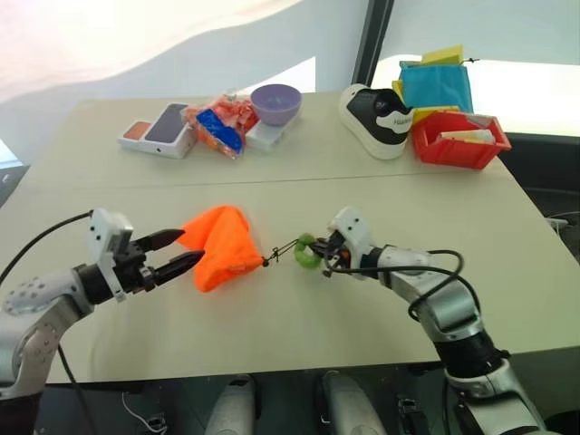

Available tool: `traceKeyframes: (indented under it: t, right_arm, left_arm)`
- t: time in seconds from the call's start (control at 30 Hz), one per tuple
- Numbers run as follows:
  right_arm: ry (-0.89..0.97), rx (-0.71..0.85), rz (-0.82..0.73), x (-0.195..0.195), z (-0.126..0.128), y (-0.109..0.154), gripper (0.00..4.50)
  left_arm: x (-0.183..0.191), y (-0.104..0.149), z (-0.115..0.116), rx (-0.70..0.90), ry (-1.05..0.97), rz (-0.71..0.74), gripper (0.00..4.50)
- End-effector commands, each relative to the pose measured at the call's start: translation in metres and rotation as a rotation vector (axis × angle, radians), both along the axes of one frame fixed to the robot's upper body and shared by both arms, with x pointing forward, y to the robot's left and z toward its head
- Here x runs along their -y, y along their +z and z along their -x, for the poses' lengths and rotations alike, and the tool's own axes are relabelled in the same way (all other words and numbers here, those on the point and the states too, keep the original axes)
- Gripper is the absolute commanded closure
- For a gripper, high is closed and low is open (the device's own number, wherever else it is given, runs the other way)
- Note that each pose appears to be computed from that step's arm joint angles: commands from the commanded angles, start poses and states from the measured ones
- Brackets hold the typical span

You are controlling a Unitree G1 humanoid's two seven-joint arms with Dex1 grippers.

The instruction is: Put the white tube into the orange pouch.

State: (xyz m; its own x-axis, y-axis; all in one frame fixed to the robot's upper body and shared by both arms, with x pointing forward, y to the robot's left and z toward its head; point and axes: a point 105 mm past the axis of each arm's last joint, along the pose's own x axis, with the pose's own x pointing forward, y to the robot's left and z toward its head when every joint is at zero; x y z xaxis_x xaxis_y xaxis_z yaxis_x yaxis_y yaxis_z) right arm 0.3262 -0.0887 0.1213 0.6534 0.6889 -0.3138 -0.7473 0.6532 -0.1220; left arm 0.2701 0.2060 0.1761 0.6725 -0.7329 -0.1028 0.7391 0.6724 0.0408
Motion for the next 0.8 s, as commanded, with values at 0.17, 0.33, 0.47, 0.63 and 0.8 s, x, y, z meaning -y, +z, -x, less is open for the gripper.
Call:
traceKeyframes:
  t: [0.17,0.33,0.47,0.63,0.8]
  right_arm:
    - [0.067,0.089,-0.076,-0.005,0.012,0.030,4.48]
    - [0.125,0.096,-0.117,-0.004,0.025,0.040,4.48]
    - [0.136,0.098,-0.116,0.000,0.028,0.041,4.48]
    - [0.150,0.105,-0.124,-0.001,0.031,0.045,4.48]
    - [0.165,0.109,-0.139,-0.003,0.035,0.048,4.48]
  left_arm:
    - [0.026,0.000,-0.006,0.037,-0.145,-0.125,1.01]
    - [0.040,-0.006,-0.012,0.062,-0.229,-0.178,1.01]
    - [0.052,-0.014,-0.015,0.090,-0.305,-0.264,1.01]
    - [0.078,-0.019,-0.025,0.139,-0.394,-0.338,1.01]
    - [0.092,-0.026,-0.035,0.135,-0.429,-0.370,1.01]
